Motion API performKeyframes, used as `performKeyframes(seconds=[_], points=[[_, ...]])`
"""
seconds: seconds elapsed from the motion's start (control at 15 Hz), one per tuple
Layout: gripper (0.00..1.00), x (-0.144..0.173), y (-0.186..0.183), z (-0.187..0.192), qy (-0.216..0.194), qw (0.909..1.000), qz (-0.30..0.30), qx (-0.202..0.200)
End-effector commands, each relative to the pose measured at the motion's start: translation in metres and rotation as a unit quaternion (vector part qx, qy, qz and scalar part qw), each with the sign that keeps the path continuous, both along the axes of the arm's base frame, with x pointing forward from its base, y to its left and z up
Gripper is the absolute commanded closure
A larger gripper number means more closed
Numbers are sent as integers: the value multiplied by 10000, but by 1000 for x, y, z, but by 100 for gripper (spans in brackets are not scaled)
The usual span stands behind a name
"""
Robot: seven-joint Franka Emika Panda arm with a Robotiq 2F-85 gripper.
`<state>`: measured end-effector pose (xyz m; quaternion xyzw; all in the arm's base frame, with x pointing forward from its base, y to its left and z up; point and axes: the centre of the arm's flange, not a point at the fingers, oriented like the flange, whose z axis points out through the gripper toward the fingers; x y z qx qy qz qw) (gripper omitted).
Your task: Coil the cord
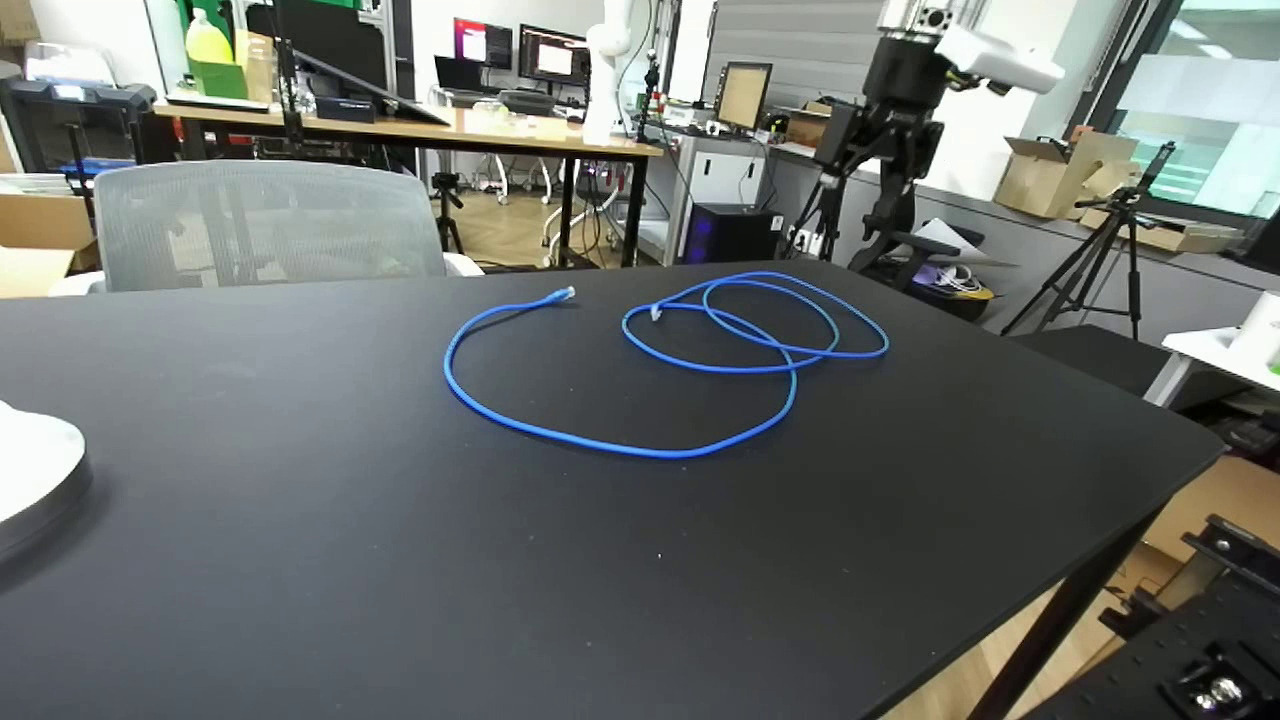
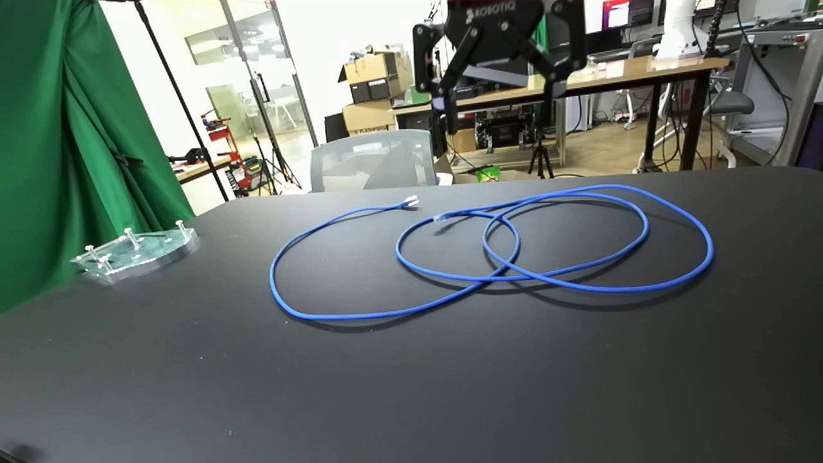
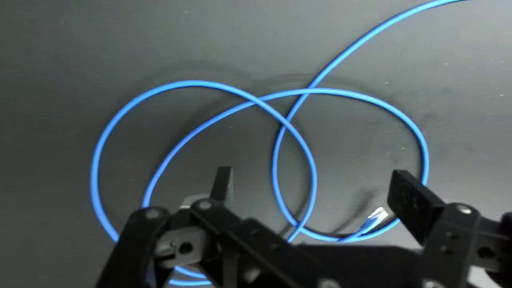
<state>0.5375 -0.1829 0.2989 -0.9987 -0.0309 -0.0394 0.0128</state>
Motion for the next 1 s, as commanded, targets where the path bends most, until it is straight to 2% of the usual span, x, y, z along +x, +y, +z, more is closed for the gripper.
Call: performKeyframes(seconds=[0.0, 0.07, 0.33, 0.47, 0.6, 0.93], points=[[0, 34, 4, -35, 297, 9974, 394, 524], [0, 11, 13, -28, 170, 9990, 264, 331], [0, 23, 15, -45, 293, 9978, 392, 455], [0, 27, 7, -51, 400, 9987, 173, 255], [0, 35, 3, -61, 546, 9979, 148, 327], [0, 61, 0, -106, 884, 9958, 141, 197]])
